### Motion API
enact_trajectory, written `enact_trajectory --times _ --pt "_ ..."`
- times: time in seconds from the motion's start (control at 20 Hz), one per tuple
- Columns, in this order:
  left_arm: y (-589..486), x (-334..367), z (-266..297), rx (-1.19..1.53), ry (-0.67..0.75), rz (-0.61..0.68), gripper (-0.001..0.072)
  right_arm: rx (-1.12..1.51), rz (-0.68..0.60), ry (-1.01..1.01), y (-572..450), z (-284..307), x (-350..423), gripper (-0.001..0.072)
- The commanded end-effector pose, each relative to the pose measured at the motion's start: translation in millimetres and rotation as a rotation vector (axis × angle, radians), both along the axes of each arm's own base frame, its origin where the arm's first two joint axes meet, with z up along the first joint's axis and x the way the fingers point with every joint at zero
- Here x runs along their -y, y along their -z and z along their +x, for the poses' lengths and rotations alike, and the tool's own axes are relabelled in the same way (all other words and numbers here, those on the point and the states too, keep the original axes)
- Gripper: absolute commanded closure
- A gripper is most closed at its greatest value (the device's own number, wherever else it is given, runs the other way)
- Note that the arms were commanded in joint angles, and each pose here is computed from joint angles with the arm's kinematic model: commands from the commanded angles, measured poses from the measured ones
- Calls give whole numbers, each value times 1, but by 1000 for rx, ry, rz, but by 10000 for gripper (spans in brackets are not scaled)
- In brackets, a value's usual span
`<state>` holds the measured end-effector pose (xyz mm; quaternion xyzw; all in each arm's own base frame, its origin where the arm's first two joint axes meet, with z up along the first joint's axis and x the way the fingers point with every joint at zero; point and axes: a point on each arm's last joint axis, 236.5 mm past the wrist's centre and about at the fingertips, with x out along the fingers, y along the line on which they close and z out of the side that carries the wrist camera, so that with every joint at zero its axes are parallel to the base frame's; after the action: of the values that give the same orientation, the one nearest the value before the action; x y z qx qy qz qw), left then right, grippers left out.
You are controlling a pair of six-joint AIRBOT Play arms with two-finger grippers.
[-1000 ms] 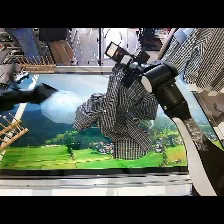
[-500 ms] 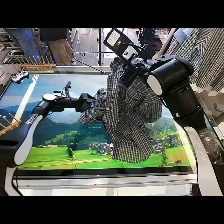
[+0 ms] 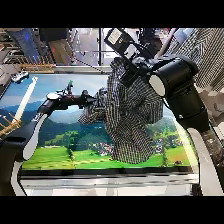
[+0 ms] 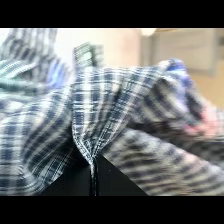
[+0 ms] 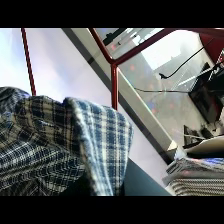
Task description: Fold the clothes and pants, and hang the long-sleeved shirts on hangers.
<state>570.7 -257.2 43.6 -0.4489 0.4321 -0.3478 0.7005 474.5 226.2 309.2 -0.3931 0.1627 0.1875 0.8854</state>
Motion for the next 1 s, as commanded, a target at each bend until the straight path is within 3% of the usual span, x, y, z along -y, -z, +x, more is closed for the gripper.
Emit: enact_trajectory --times 0.0,0.35,0.8,0.95 --pt "-65 -17 23 127 -80 -192 699 -122 5 66 24 -11 14 687" --pt "-151 -125 57 258 -282 -203 699 -347 -64 77 67 -45 24 688" --pt "-158 -117 35 265 -175 -221 698 -433 -167 127 113 -45 37 689" --pt "-175 -108 5 337 -49 -206 699 -464 -225 242 134 -39 59 689"
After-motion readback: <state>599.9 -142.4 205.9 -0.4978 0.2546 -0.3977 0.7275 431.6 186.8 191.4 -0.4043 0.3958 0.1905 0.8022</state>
